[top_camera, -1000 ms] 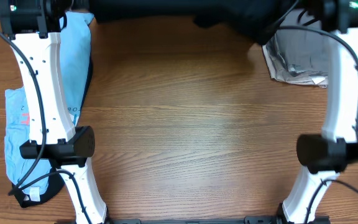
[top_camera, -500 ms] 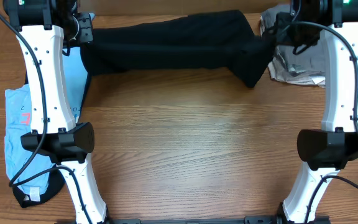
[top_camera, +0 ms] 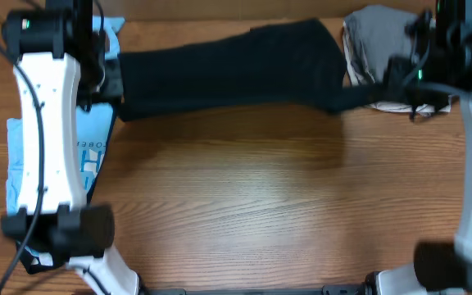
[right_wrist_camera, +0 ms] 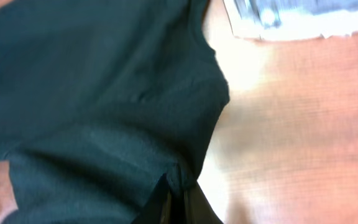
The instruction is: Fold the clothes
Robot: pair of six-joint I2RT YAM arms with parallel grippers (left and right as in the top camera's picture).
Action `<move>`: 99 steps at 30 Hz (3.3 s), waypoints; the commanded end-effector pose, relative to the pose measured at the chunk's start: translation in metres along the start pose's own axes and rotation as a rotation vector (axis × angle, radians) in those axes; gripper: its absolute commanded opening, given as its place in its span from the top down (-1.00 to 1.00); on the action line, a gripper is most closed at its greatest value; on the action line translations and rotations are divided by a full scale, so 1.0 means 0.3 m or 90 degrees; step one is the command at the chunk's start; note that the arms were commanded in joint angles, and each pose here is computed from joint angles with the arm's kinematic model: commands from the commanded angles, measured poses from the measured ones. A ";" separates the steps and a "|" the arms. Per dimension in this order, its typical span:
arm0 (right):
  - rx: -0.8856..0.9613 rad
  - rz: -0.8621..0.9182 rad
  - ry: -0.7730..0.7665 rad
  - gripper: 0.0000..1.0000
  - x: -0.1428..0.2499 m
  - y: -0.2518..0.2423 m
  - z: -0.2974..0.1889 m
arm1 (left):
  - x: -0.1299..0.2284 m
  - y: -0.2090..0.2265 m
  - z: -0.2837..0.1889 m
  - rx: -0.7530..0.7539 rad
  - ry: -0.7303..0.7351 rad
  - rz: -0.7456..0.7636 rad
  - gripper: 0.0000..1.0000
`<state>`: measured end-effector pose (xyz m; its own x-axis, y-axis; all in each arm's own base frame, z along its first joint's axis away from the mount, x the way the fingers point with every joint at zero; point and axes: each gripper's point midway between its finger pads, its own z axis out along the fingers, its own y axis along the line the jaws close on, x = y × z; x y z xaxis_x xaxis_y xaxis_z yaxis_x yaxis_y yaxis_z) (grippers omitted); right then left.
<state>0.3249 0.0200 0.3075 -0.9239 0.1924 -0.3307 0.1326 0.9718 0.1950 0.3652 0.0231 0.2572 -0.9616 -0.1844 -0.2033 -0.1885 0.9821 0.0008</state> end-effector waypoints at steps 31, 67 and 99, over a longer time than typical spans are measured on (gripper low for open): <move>0.026 0.135 0.120 0.92 0.456 -0.130 0.299 | 0.487 0.068 0.354 -0.059 0.118 -0.142 0.92; -0.025 0.048 0.045 0.92 0.115 -0.109 0.758 | 0.195 0.045 0.686 -0.059 -0.019 -0.178 0.91; -0.043 -0.093 -0.022 -0.55 -0.172 0.063 0.240 | -0.257 -0.128 0.105 0.098 -0.229 0.040 -0.66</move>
<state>0.3997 0.0280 0.2305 -0.9405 0.1228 -0.3168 0.0552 0.9753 0.2140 0.4407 0.0043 0.2245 -0.8569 -0.1717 -0.4861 -0.1283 0.9843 -0.1215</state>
